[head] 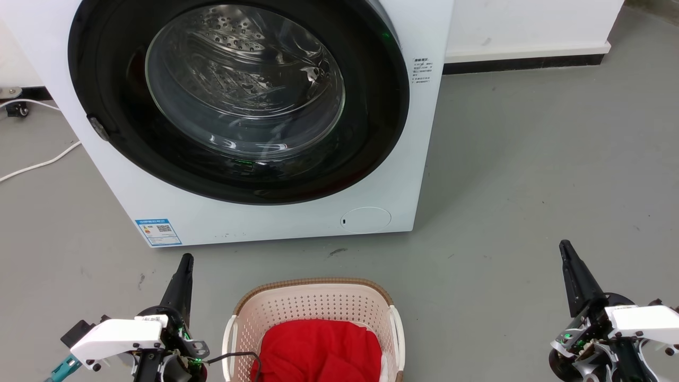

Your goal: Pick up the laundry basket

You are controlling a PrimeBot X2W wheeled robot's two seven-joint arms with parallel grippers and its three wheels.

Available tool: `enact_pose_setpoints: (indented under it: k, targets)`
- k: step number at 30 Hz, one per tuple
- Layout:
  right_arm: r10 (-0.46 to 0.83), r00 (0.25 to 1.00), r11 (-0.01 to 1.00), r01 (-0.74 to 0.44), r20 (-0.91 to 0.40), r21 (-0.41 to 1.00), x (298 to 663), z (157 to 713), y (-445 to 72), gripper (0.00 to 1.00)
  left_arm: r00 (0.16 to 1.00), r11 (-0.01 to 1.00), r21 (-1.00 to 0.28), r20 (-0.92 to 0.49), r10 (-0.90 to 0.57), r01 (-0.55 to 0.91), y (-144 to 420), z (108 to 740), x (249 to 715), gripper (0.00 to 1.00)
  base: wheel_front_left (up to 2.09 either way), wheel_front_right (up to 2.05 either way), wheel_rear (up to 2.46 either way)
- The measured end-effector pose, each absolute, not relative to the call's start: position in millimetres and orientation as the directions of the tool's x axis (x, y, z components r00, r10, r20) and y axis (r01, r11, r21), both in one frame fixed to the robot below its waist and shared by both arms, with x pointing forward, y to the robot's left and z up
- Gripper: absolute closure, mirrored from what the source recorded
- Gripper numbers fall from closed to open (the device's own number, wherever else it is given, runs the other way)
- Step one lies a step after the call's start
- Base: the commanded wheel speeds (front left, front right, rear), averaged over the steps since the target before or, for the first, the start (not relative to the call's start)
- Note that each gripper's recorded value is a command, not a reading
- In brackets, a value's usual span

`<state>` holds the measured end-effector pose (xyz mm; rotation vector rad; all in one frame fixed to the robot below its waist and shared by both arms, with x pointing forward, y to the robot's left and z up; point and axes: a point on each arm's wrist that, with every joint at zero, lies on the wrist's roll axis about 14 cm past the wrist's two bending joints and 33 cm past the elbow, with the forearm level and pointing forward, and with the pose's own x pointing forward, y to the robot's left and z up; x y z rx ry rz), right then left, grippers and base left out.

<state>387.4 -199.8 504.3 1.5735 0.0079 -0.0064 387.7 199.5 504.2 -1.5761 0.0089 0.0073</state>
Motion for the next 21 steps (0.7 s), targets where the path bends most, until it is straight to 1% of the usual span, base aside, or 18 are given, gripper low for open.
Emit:
enact_pose_setpoints:
  k: [21]
  targets:
    - [0.001, 1.0, -0.003, 0.009, -0.009, 1.0, 387.4, 504.3, -199.8, 1.0, 1.0, -0.005, -1.0, -0.01, -0.001, -0.01, 199.5, 504.3, 387.7, 1.0, 0.0, 0.0, 0.0]
